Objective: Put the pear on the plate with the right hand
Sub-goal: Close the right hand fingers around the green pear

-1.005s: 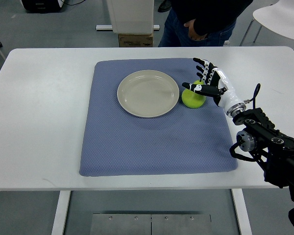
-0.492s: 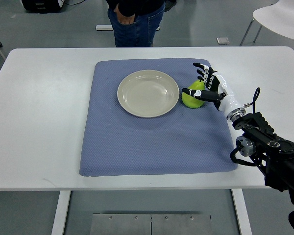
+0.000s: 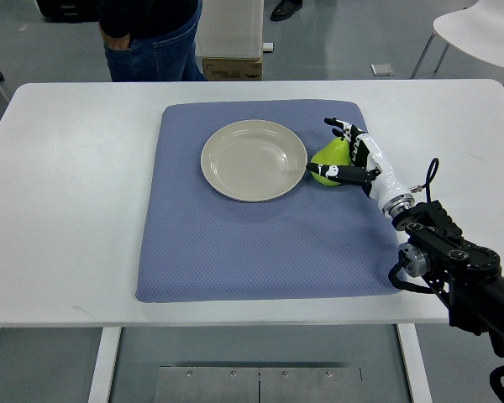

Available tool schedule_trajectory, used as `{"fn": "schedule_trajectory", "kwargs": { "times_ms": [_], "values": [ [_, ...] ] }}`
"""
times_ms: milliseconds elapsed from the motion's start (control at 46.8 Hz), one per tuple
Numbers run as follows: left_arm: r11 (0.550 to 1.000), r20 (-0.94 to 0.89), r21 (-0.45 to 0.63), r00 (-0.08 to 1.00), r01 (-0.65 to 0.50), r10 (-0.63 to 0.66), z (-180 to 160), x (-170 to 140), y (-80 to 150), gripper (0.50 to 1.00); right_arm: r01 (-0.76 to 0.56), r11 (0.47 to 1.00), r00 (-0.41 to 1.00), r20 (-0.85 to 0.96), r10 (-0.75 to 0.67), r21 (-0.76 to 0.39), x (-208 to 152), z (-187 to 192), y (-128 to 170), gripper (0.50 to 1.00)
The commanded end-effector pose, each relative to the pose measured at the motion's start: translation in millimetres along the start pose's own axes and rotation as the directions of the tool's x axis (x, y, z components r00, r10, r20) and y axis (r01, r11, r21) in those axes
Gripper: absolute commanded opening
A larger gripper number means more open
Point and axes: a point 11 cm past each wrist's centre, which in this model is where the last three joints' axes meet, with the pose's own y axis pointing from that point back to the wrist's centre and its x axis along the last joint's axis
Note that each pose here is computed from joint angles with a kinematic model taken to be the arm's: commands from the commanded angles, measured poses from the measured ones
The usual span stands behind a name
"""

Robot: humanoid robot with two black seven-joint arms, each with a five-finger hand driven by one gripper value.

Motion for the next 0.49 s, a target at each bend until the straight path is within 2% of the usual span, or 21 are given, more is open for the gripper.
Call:
{"fn": "schedule_trajectory", "kwargs": {
  "times_ms": [0,470],
  "values": [
    [1.0,0.0,0.0,1.0,0.0,0.0,0.0,-0.1,0.0,1.0,-0.006,1.0,1.0,-0.004,0.006,-0.005,1.3,1.6,0.5,1.0],
    [1.0,0.0,0.0,1.0,0.0,0.0,0.0,0.0,0.0,1.0,-0.02,0.997,0.998,-0.06,0.016,-0.07,1.5,24.2,9.8,0.995]
  ]
}}
